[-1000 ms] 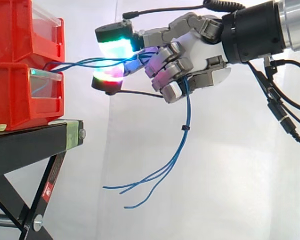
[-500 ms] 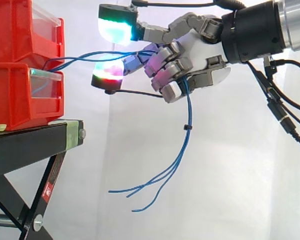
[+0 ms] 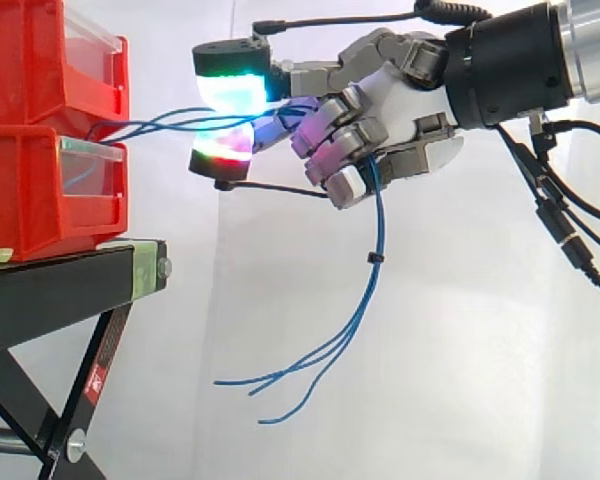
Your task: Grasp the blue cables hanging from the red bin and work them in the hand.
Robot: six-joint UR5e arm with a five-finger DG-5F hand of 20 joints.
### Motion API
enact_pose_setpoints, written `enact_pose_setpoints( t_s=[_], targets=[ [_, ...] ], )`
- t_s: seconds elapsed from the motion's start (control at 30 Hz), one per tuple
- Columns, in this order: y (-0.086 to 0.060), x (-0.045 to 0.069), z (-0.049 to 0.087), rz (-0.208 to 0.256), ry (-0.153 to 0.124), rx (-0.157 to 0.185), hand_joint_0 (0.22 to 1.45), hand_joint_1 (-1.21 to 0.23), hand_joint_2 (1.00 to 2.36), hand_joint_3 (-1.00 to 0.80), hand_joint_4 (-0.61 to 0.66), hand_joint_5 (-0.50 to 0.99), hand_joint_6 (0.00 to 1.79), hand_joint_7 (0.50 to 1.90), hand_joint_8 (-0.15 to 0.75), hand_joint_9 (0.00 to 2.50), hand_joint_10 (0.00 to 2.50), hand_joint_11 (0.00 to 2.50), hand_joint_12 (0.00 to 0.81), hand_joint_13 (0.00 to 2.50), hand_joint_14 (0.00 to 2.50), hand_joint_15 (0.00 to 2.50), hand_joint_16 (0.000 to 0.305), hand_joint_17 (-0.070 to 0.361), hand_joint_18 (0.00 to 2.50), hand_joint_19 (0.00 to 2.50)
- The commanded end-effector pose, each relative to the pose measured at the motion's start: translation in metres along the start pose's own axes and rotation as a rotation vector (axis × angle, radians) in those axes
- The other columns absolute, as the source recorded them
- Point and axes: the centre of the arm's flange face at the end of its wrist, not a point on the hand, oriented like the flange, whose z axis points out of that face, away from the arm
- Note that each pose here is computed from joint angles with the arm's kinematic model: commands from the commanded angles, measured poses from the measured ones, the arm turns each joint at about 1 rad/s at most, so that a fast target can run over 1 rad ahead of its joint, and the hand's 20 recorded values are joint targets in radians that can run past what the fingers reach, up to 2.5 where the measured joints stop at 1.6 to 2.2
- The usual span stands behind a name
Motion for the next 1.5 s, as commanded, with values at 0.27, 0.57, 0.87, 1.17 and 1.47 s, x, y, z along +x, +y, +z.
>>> enact_pose_setpoints(
  t_s=[0.27,0.57,0.87,1.17,1.47],
  targets=[
    [-0.0004,0.0,-0.0001,0.0,0.0,0.001,0.97,-0.65,1.02,-0.15,0.19,0.04,0.66,1.14,0.649,1.84,2.5,2.5,0.73,2.1,2.5,2.0,0.21,0.158,2.5,0.59],
    [0.0003,0.0,0.0001,-0.001,0.0,-0.001,0.87,-0.71,1.15,-0.02,0.27,0.04,0.73,1.09,0.649,1.84,2.5,2.5,0.73,2.1,2.5,2.0,0.21,0.158,2.5,0.59],
    [0.0005,0.0003,0.0007,0.0,-0.001,-0.008,0.88,-0.7,1.01,-0.4,0.22,0.03,0.6,1.18,0.649,1.84,2.5,2.5,0.73,2.1,2.5,2.0,0.21,0.158,2.5,0.59],
    [0.0018,0.0006,0.0015,0.005,0.0,-0.015,0.84,-0.77,1.01,-0.85,0.18,0.01,0.51,1.23,0.649,1.84,2.5,2.5,0.73,2.1,2.5,2.0,0.21,0.158,2.5,0.59],
    [0.0016,-0.0003,0.0016,0.007,-0.002,-0.014,0.92,-0.73,1.01,-0.68,0.19,0.03,0.57,1.19,0.649,1.84,2.5,2.5,0.73,2.1,2.5,2.0,0.21,0.158,2.5,0.59]
  ],
)
